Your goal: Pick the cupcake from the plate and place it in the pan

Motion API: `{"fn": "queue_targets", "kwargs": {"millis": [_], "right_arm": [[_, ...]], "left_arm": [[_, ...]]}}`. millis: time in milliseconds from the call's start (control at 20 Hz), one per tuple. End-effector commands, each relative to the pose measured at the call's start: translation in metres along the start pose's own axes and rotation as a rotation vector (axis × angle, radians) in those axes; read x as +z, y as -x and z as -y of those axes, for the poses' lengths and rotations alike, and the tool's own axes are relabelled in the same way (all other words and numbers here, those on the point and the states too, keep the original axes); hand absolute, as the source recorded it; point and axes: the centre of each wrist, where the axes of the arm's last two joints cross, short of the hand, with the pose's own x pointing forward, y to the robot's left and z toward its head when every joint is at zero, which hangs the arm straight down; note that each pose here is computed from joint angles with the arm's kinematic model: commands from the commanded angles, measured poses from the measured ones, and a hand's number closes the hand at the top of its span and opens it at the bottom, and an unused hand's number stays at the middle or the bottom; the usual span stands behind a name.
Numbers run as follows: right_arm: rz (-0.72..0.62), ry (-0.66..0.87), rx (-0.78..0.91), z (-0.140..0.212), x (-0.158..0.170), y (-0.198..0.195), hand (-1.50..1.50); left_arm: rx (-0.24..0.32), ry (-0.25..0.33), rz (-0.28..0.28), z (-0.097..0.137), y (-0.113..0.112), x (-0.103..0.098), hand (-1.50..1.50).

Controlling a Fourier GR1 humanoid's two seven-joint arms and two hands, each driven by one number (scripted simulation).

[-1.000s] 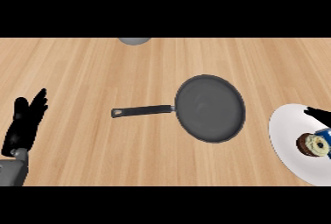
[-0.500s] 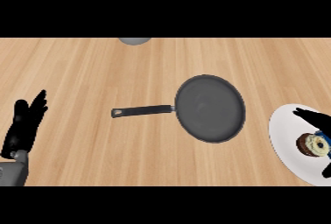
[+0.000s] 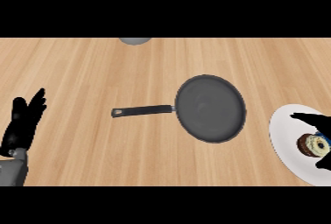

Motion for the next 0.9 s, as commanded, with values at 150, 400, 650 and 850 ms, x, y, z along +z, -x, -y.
{"fn": "queue_targets", "kwargs": {"millis": [150,400,650,850], "right_arm": [[0.046,0.107,0.148,-0.004,-0.006,-0.004,1.50],[0.039,0.139,0.118,-0.017,-0.011,0.006,1.50],[-0.429,0.093,-0.192,-0.099,0.007,-0.021,1.50],[-0.661,0.125,-0.372,-0.144,0.022,-0.038,1.50]], "left_arm": [[0.006,0.002,-0.007,0.005,0.010,-0.002,0.00],[-0.005,-0.002,0.000,0.011,0.003,0.006,0.00],[0.008,-0.066,-0.058,-0.011,0.023,0.013,0.00],[0.010,-0.114,-0.095,-0.024,0.028,0.015,0.00]]}}
